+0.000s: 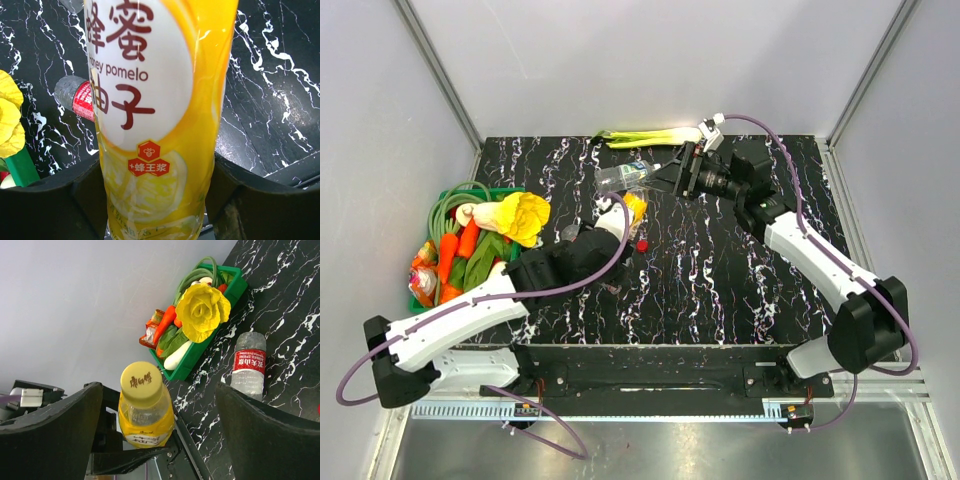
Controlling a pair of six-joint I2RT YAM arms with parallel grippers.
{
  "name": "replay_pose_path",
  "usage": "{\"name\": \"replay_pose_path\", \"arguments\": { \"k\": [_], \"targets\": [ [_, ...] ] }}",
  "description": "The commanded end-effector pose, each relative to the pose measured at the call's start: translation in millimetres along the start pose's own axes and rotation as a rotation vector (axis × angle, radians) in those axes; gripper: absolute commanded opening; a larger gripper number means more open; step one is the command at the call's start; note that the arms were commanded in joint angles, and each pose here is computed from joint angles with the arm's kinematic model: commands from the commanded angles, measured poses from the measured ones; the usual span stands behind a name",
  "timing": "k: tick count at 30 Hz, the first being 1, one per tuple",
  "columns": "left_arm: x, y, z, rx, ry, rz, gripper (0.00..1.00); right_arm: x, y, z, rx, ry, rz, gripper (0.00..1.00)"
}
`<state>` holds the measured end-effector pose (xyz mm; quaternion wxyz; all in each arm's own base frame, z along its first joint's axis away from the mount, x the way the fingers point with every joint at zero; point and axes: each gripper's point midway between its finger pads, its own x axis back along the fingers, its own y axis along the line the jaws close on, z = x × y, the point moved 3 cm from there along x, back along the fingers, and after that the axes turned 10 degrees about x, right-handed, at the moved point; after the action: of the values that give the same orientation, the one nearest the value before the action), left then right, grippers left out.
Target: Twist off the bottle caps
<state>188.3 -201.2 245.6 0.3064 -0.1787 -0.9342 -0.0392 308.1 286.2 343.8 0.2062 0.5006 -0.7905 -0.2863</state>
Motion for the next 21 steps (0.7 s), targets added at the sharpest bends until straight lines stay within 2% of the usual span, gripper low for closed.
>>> {"name": "replay_pose_path", "arguments": {
  "k": [1, 13, 21],
  "targets": [
    [4, -4, -19, 0.020, -0.064, -0.018, 0.34, -4, 17, -18, 0.007, -0.054, -0.040, 0.96],
    [-3, -11, -13, -0.006, -0.034, -0.022, 0.34, -12, 22, -16, -0.020, -0.033, -0.070, 0.74],
    [-9, -13, -8, -0.024, -0.017, -0.037, 0.34, -13, 20, -14, -0.025, -0.020, -0.065, 0.43]
  ]
}}
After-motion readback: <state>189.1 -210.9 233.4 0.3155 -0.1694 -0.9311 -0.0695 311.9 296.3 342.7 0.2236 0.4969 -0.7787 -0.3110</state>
